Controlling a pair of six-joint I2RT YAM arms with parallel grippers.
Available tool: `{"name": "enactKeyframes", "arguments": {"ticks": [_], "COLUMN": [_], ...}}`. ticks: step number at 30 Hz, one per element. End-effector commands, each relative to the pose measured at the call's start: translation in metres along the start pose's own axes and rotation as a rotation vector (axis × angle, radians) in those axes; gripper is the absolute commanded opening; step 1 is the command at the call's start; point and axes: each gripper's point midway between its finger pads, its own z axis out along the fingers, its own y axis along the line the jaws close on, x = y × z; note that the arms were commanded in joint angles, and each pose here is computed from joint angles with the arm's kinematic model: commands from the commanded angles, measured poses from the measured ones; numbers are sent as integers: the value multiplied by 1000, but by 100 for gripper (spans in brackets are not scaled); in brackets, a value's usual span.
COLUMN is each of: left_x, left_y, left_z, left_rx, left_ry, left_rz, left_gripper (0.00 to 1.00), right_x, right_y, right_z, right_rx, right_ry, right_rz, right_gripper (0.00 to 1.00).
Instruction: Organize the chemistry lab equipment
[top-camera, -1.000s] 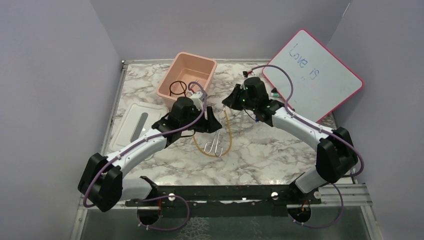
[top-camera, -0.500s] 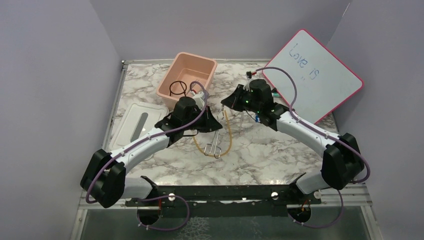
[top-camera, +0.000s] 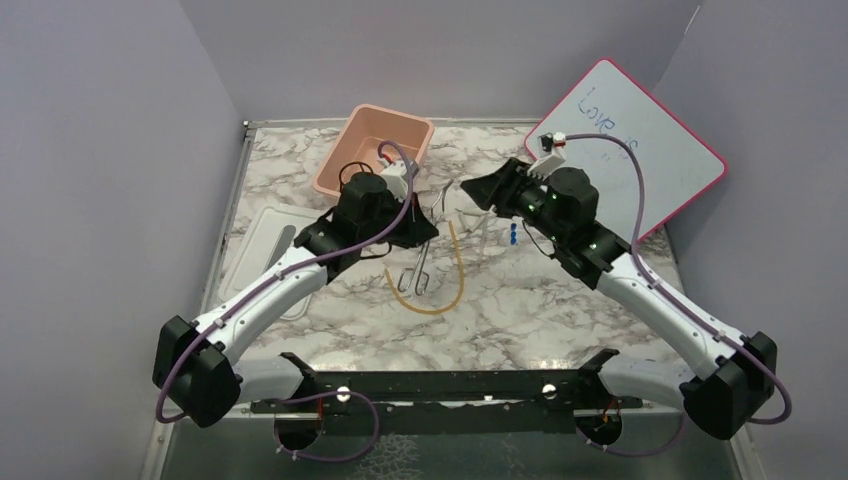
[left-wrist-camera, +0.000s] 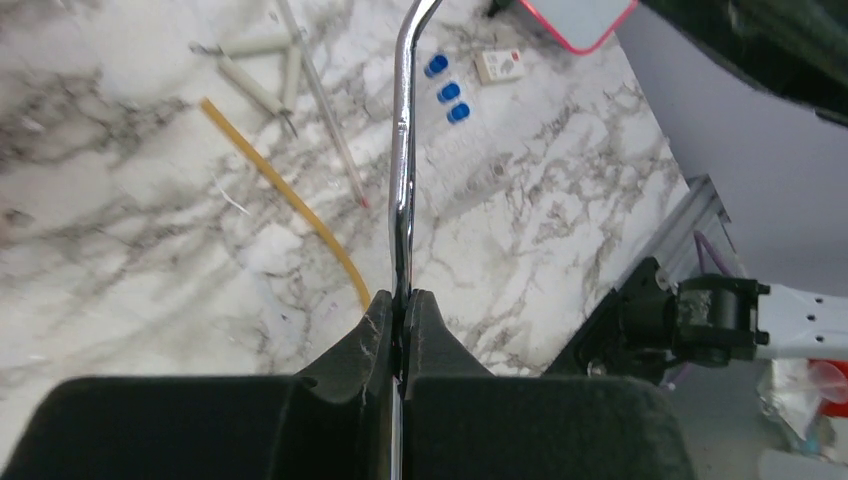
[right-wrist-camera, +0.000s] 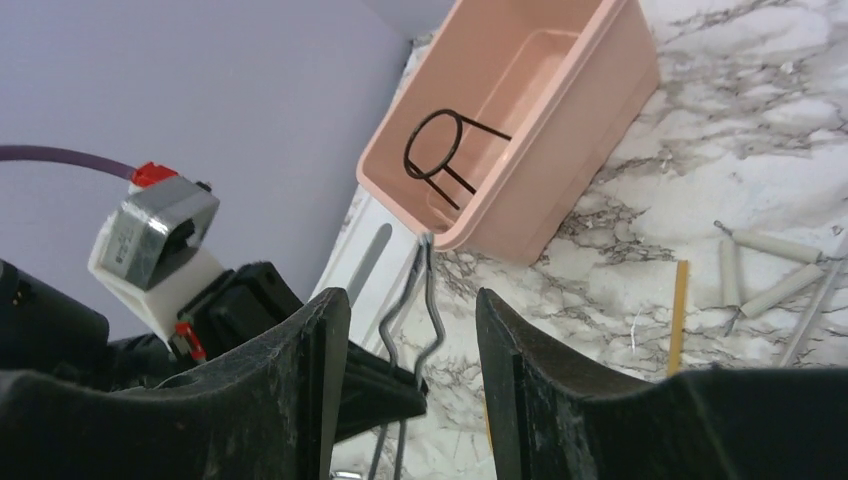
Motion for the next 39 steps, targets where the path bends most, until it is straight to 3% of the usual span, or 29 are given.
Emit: {"name": "enactKeyframes", "arguments": {"ticks": [1, 12, 19, 25, 31, 35, 39], "left_x": [-57, -177, -221, -222, -212, -192, -154], "left_y": [-2, 3, 75, 138, 172, 181, 215], "left_z": [-29, -50, -32, 11, 54, 78, 83], "left_rx": [-130, -305, -341, -361, -359, -301, -394], "left_ry": [-120, -249, -222, -127, -59, 7, 91], "left_rz": [163, 299, 314, 245, 176, 143, 121], "left_gripper": [0, 0, 0, 0, 0, 0, 0], "right_x": [-17, 7, 16, 19, 29, 37, 38], "right_y": [-8, -4, -6, -12, -22, -24, -26], "right_z": [-23, -62, -66, -64, -54, -51, -51], "right_rx": [38, -42, -45, -17, 12, 21, 28], "right_ry": [-99, -70, -38, -30, -3, 29, 23], "right_rz": [-18, 97, 117, 111, 127, 143, 146], "right_gripper": [54, 54, 54, 54, 54, 53, 53]}}
